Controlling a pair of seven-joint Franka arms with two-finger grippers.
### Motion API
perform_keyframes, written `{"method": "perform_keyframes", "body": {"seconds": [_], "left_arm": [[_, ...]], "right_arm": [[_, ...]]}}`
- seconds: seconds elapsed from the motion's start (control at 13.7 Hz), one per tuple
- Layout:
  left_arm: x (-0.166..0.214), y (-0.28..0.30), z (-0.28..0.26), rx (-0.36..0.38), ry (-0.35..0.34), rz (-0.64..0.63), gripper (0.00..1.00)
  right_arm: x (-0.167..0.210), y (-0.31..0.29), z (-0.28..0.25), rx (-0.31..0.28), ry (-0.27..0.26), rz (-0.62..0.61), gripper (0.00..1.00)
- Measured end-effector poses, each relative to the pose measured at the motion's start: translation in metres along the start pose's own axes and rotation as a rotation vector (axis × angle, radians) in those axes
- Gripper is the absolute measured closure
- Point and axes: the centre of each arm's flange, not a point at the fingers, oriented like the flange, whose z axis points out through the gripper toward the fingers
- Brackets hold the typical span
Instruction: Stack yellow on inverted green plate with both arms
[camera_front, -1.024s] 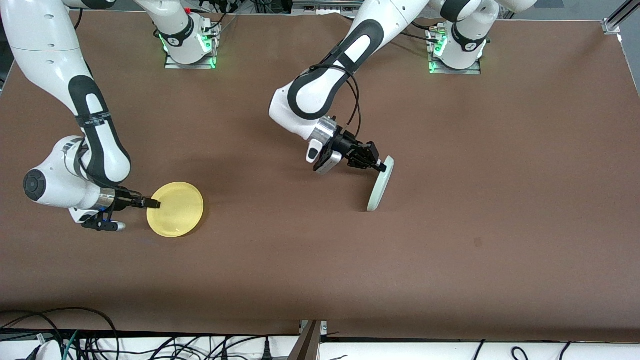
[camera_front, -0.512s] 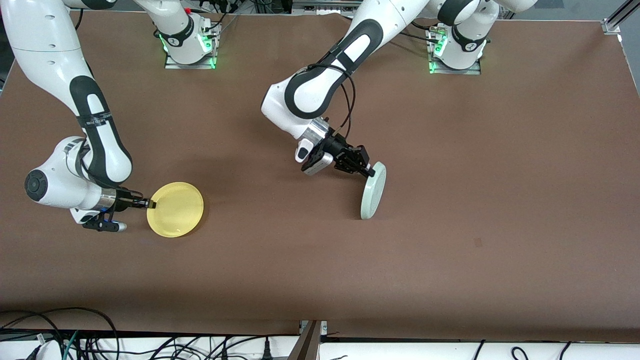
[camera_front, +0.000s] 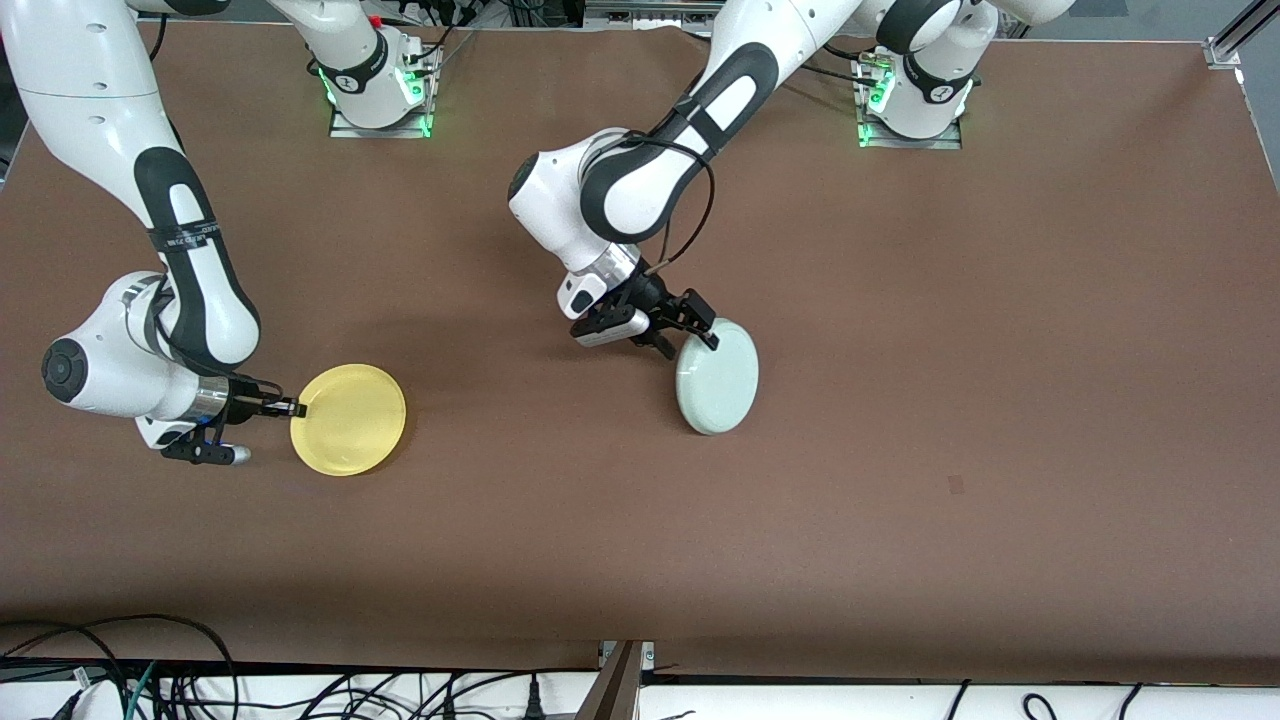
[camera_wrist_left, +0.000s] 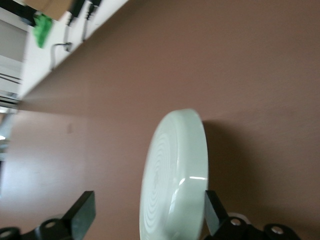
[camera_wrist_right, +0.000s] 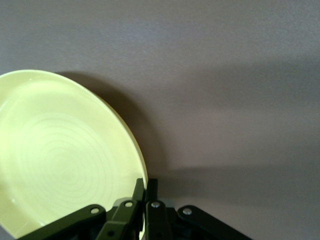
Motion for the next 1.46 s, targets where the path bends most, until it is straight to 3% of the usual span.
{"method": "perform_keyframes", "body": {"seconds": [0.37, 0.66, 0.88, 1.1, 1.46], "left_arm": [[0.042, -0.024, -0.004, -0.302, -0.160, -0.214, 0.00], [0.104, -0.116, 0.013, -0.396, -0.238, -0.341, 0.00], [0.147, -0.227, 0.041, -0.467, -0.291, -0.316, 0.00], [0.158, -0.323, 0.073, -0.491, -0.379, -0.227, 0.00], [0.147, -0.456, 0.083, -0.506, -0.437, -0.051, 0.00]], "right_arm": [[0.009, -0.007, -0.042, 0.032, -0.078, -0.024, 0.97], [0.007, -0.021, -0.063, 0.048, -0.095, -0.048, 0.97], [0.002, -0.060, -0.068, 0.074, -0.111, -0.107, 0.97], [-0.002, -0.110, -0.057, 0.092, -0.121, -0.166, 0.97], [-0.021, -0.242, -0.020, 0.075, -0.086, -0.043, 0.97]]}}
